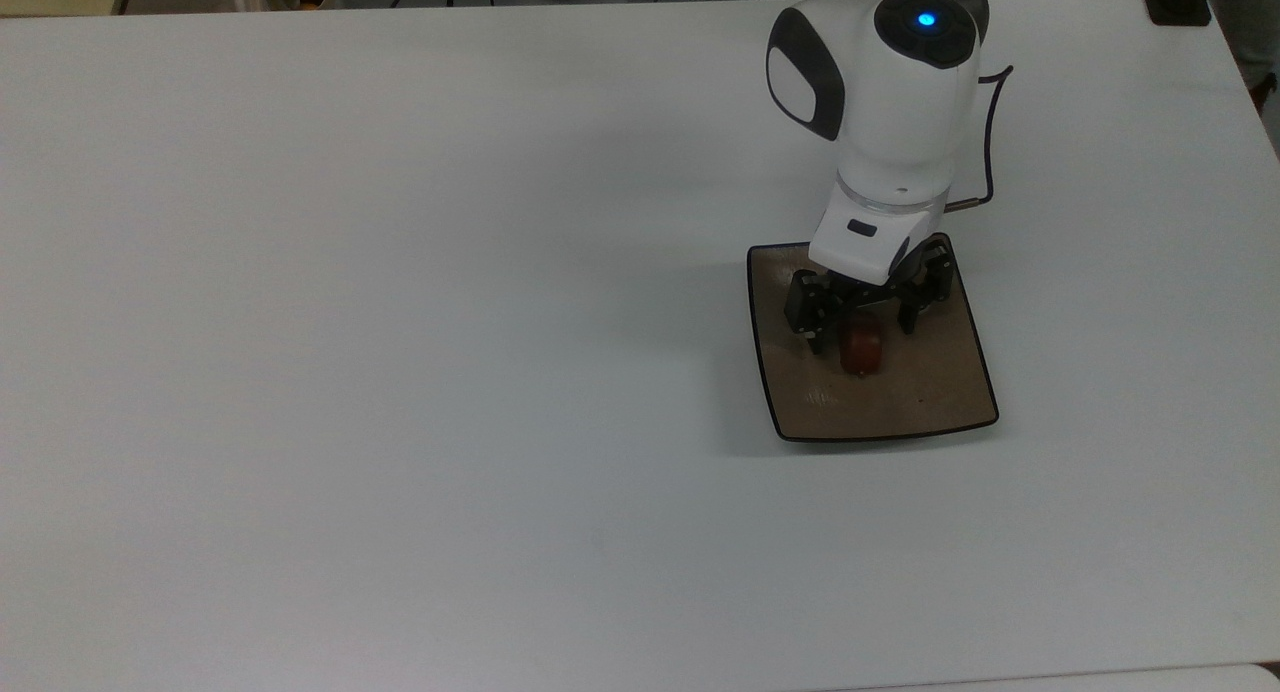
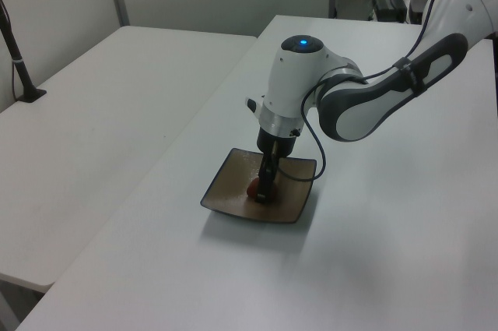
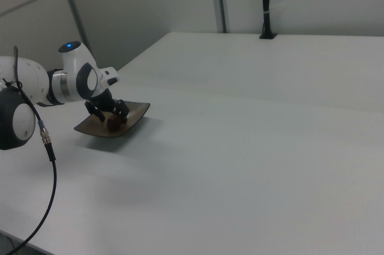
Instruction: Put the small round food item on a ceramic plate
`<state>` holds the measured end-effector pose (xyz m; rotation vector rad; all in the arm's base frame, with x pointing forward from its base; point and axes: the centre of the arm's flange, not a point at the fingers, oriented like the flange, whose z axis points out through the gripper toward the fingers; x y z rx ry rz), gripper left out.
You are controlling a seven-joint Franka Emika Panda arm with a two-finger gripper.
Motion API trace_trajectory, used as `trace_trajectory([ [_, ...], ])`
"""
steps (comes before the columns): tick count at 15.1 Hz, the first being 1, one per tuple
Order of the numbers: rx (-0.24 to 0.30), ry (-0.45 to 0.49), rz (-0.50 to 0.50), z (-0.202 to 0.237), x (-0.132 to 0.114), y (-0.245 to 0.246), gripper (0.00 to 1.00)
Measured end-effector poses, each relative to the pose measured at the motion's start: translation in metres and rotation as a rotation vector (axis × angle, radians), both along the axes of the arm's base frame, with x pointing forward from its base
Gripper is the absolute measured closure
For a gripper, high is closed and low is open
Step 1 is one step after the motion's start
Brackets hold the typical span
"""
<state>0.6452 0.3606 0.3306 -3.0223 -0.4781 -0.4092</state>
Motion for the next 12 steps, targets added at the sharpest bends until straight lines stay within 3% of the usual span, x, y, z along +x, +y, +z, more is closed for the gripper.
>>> trace_trajectory([
  [5,0.014,-0.029,-0.005,0.02,0.004,-0.002,0.0],
  [8,0.032,-0.073,-0.032,0.076,0.007,-0.019,0.0],
  [12,-0.013,-0.028,-0.13,0.181,-0.006,-0.089,0.0],
])
